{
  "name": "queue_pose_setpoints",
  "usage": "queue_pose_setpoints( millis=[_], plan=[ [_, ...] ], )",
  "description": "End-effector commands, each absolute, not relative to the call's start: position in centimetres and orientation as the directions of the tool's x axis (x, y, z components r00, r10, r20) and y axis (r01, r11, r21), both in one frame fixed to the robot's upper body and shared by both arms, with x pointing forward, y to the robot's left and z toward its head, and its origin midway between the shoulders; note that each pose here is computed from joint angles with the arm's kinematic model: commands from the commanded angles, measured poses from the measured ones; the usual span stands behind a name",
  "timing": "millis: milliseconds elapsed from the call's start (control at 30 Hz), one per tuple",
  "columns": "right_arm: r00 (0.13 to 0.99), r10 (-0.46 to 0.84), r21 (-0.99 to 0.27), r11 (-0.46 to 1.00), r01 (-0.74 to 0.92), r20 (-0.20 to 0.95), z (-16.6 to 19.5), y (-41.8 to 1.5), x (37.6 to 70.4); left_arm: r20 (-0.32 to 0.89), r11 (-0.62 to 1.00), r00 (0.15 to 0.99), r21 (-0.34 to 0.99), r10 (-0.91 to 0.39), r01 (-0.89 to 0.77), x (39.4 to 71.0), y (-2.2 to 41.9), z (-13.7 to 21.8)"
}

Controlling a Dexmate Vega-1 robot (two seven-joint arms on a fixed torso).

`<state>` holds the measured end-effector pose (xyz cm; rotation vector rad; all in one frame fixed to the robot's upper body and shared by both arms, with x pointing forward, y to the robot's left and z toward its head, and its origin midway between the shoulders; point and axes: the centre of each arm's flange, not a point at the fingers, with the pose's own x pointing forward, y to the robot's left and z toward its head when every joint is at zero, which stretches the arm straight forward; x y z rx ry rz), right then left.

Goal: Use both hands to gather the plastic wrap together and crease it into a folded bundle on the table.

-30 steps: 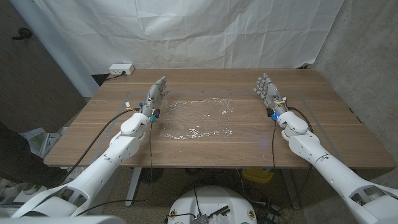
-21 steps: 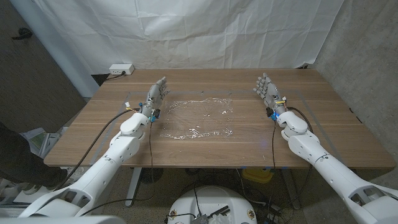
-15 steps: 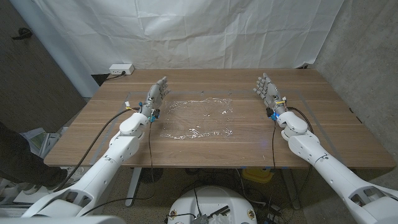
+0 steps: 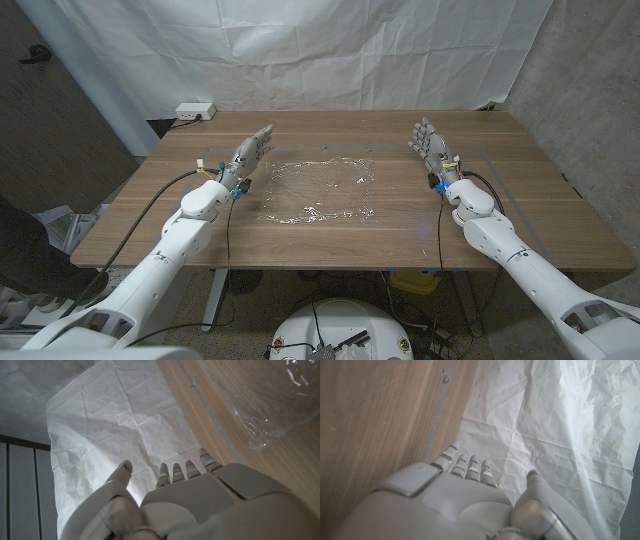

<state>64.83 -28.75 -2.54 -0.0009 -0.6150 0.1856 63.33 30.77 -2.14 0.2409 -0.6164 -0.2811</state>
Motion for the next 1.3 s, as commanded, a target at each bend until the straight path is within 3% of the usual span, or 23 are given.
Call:
queue_pose_setpoints(
  millis=[33,833,1300],
  plan=[
    [0.792,0.184,-0.083,0.982,-0.167,0.582,-2.4,-28.2,64.6,0.479,0.851,0.788,0.514,-0.388,0.107,61.3,31.9,-1.3],
    [0.791,0.183,-0.087,0.983,-0.163,0.584,-2.7,-27.5,64.1,0.361,0.546,0.827,0.834,-0.431,-0.080,57.9,32.4,-0.3],
    [0.788,0.179,-0.089,0.984,-0.156,0.589,-2.6,-27.3,63.9,0.288,0.297,0.855,0.940,-0.431,-0.167,56.3,31.8,-0.1]
  ],
)
